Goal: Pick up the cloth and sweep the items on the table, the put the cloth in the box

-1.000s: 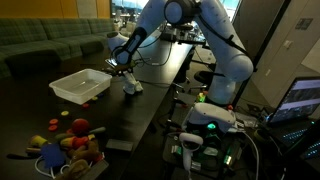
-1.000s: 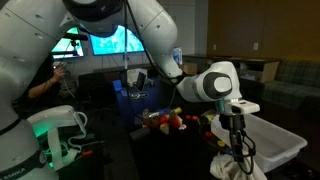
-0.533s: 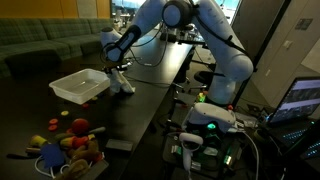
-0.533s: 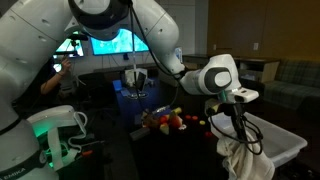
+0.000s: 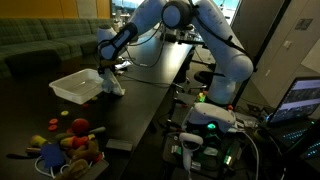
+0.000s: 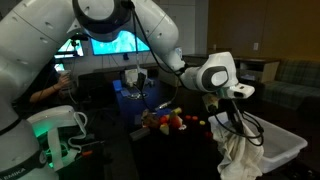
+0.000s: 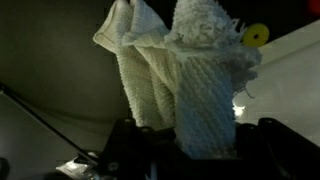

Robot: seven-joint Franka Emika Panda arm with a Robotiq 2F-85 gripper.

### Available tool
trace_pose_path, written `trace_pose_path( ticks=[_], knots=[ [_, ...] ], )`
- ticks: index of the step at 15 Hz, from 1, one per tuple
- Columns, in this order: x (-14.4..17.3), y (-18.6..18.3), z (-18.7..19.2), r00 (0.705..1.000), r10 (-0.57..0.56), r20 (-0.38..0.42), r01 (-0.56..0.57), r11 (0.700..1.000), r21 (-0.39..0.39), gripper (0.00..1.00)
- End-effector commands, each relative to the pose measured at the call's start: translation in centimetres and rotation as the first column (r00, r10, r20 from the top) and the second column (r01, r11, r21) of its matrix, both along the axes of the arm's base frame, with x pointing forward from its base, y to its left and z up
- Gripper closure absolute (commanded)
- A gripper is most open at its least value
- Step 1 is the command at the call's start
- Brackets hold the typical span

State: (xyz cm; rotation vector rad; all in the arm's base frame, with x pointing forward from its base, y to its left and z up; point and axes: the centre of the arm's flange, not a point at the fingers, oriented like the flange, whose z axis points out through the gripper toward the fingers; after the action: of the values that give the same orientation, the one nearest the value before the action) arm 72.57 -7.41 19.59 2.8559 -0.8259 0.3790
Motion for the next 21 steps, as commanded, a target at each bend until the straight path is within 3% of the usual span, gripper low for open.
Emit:
trace_pose_path(
  ticks=[1,10,21],
  knots=[
    [0.3,-0.8,-4.3,0.997,0.036,-0.073,-0.034,0.999,0.022,0.99],
    [-3.9,-3.6,-15.1,0.956,0.029,-0.291,-0.027,1.000,0.010,0.99],
    [-1.7,-3.5,-18.0,0.948,0.013,-0.319,-0.007,1.000,0.020,0.99]
  ],
)
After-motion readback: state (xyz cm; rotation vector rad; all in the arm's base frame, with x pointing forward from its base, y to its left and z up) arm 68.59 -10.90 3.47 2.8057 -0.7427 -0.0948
